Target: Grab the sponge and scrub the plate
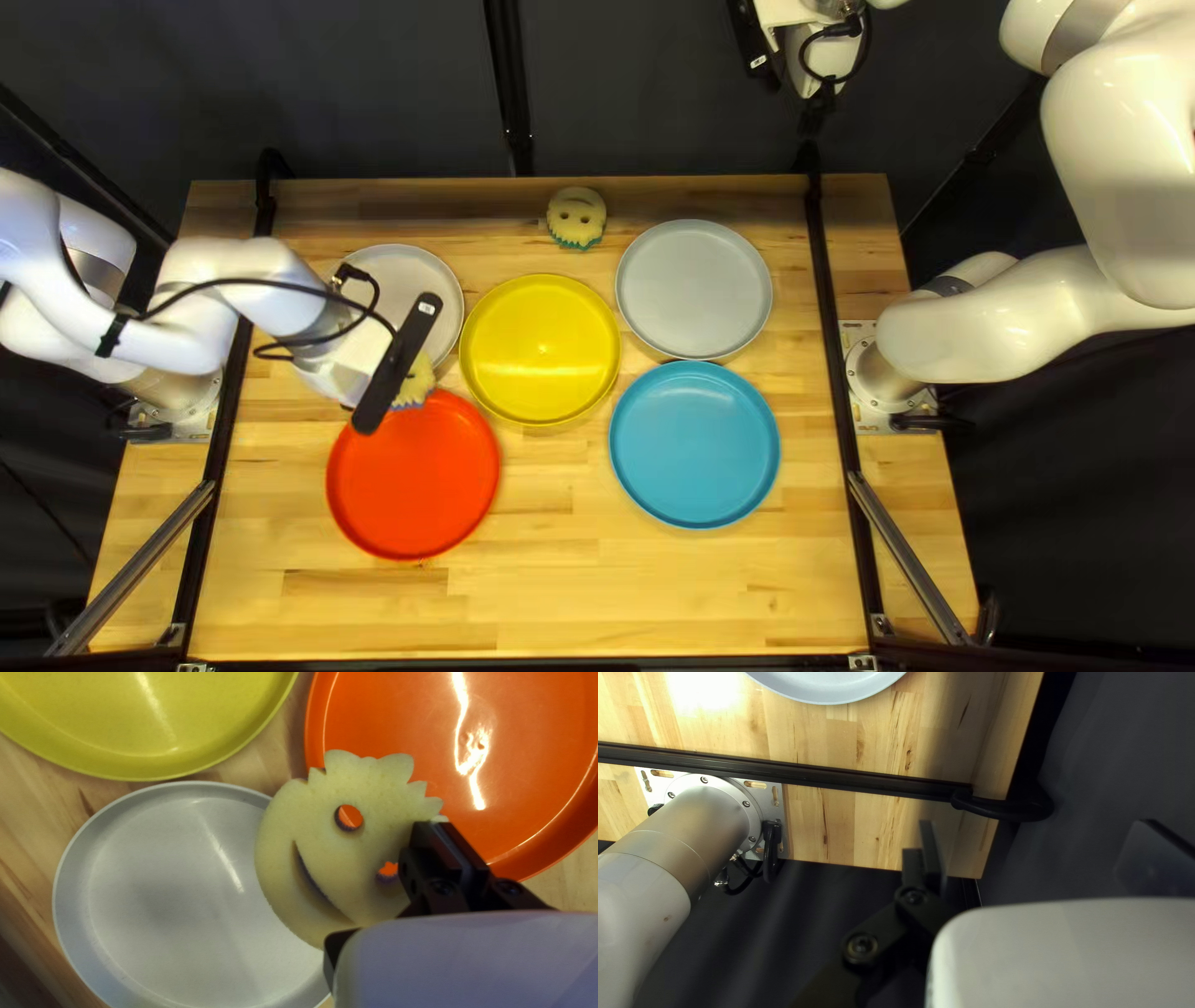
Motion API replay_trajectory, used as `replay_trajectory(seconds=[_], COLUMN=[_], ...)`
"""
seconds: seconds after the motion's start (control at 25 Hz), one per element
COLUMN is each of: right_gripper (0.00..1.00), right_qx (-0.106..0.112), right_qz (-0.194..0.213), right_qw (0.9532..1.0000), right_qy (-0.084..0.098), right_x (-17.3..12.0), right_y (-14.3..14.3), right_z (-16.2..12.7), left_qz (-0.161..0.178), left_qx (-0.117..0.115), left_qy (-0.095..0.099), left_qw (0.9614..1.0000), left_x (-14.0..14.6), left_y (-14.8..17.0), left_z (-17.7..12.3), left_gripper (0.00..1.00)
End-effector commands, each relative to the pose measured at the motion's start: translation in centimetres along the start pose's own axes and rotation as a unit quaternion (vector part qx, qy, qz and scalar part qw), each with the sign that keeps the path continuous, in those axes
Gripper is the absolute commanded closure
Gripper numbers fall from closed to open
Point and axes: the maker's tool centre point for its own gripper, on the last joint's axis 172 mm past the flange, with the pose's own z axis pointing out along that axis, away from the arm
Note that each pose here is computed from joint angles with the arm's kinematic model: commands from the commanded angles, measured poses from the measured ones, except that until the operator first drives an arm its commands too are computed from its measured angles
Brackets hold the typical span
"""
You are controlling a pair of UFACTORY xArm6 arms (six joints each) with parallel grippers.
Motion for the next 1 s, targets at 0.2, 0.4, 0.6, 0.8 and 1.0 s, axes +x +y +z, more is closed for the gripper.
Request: replay_trajectory(seconds=[0.2, 0.4, 0.6, 0.8, 1.0], right_gripper=[0.0, 0.0, 0.0, 0.0, 0.0], right_qx=[0.0, 0.0, 0.0, 0.0, 0.0], right_qz=[0.0, 0.0, 0.0, 0.0, 0.0], right_qw=[1.0, 1.0, 1.0, 1.0, 1.0], right_qy=[0.0, 0.0, 0.0, 0.0, 0.0], right_x=[0.0, 0.0, 0.0, 0.0, 0.0], right_y=[0.0, 0.0, 0.0, 0.0, 0.0], right_z=[0.0, 0.0, 0.0, 0.0, 0.0], left_qz=[-0.002, -0.002, 0.004, 0.007, 0.007], left_qx=[-0.002, -0.002, -0.002, 0.002, -0.003], left_qy=[0.003, 0.003, 0.008, 0.005, -0.006], left_qw=[1.0, 1.0, 1.0, 1.0, 1.0], left_x=[-0.3, -0.3, -0.4, 0.0, -2.0], left_y=[-0.4, -0.4, -0.3, -1.9, -3.3], left_z=[0.1, 0.1, 0.1, -0.1, 2.2], left_gripper=[1.0, 1.0, 1.0, 1.0, 1.0])
